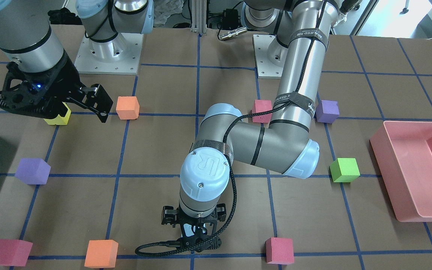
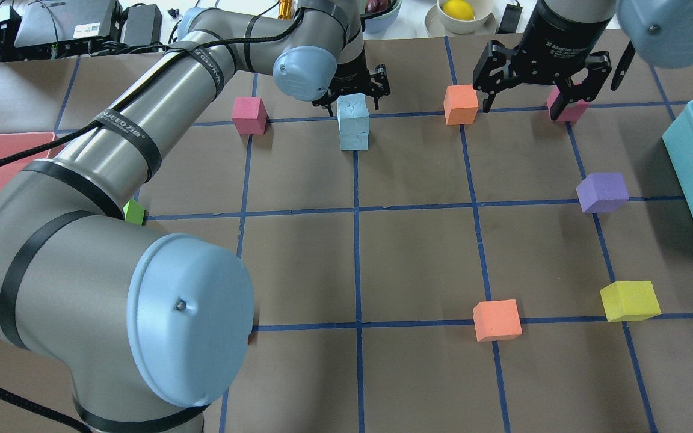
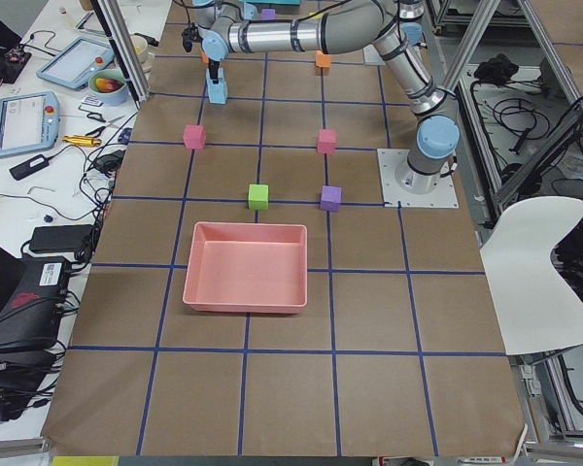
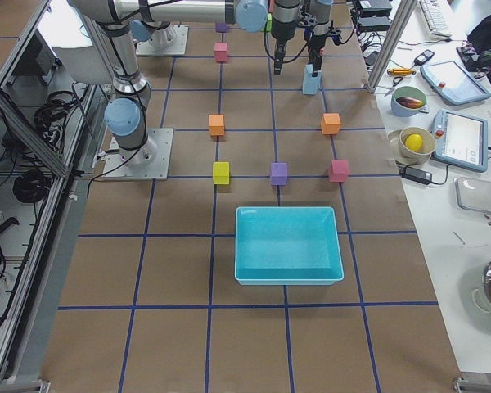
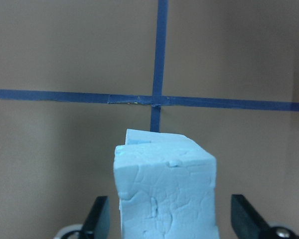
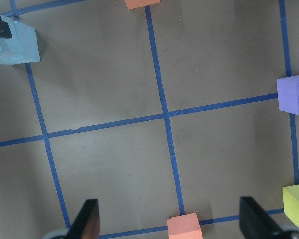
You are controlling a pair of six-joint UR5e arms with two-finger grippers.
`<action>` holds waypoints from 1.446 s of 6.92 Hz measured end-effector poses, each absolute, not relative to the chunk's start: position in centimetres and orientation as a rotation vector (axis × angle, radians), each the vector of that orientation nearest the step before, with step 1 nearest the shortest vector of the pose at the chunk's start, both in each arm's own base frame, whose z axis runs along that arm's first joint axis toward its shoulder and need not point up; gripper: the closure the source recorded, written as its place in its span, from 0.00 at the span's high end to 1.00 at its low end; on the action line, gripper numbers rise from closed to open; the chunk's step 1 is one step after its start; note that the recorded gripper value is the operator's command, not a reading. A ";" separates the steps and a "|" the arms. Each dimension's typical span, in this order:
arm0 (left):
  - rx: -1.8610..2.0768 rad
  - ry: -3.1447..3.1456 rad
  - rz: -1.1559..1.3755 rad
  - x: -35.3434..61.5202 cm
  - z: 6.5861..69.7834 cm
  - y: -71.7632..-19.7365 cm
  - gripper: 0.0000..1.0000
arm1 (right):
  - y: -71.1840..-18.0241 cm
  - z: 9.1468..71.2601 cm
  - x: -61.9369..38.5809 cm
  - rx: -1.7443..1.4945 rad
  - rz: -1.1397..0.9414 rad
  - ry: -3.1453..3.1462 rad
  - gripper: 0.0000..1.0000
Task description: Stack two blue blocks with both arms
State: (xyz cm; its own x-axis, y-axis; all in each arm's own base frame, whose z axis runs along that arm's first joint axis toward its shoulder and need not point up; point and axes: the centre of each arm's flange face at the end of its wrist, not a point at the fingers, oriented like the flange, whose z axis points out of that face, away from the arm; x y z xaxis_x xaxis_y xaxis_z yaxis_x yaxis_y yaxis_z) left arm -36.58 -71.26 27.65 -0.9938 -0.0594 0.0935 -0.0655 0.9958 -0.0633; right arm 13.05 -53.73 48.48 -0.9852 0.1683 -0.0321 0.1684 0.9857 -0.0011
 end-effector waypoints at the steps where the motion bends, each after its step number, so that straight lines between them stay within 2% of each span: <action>1: 0.096 -3.045 0.116 -36.3 29.0 -71.1 1.00 | -53.1 49.2 13.0 0.261 -0.014 3.099 1.00; 4: 0.030 -3.085 0.042 -27.9 39.1 -69.5 1.00 | -51.7 49.4 13.1 0.248 0.075 3.104 1.00; 6: -0.120 -3.136 -0.032 -19.6 47.8 -65.3 1.00 | -51.2 49.1 13.1 0.244 0.147 3.108 1.00; 10: -0.167 -3.150 -0.013 -15.2 54.0 -54.0 1.00 | -51.2 49.4 12.6 0.127 0.139 3.170 1.00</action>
State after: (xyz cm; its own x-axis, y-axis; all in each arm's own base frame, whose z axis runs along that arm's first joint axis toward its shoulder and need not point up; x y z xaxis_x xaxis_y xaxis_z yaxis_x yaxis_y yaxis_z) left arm -15.15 -53.98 54.02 -0.9943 0.1060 -0.0125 0.1059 0.9943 0.0091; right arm 12.57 -51.17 49.37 -0.9962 0.0781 0.0373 0.0811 0.9930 0.0860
